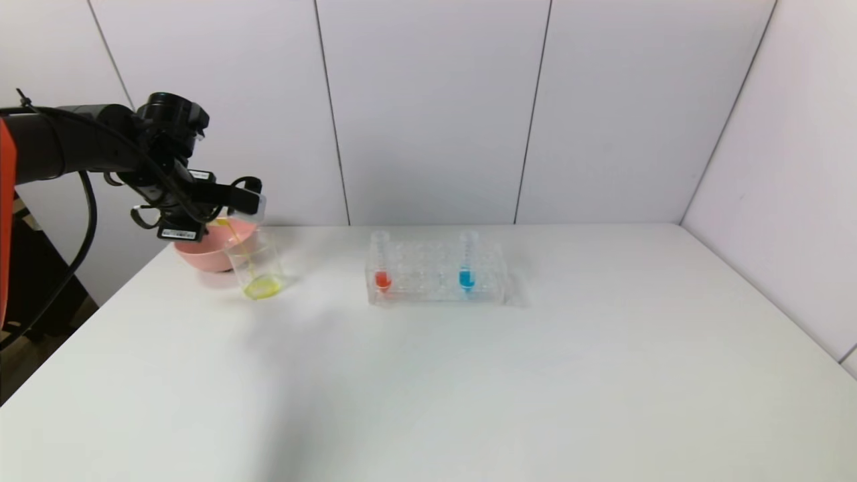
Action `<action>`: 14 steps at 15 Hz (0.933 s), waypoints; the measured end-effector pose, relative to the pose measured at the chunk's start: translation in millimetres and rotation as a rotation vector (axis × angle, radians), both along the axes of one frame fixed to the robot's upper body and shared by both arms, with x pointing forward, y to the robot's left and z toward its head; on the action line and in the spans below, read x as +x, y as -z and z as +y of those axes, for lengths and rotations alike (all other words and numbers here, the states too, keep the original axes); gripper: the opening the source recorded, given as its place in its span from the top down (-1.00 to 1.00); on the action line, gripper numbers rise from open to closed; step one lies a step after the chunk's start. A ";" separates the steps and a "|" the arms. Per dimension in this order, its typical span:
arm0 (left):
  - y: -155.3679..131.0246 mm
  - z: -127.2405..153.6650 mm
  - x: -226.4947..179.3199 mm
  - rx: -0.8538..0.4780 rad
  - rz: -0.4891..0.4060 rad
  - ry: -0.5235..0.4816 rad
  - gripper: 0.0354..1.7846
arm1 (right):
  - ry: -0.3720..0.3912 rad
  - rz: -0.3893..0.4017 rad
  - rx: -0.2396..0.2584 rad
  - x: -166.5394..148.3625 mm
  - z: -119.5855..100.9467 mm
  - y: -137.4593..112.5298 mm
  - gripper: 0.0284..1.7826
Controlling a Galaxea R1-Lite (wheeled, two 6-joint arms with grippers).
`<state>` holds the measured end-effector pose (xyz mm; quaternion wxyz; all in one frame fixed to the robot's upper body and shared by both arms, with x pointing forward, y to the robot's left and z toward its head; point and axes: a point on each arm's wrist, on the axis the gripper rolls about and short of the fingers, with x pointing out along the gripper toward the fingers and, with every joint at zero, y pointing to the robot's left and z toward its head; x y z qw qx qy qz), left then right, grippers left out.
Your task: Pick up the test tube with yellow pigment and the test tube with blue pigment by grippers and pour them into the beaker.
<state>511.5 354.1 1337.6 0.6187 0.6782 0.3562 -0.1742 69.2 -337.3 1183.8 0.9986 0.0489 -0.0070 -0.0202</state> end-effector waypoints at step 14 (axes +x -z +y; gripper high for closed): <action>-0.9 -8.6 1.9 0.054 -0.010 0.000 0.44 | 0.000 0.000 0.000 0.0 0.0 0.0 -0.92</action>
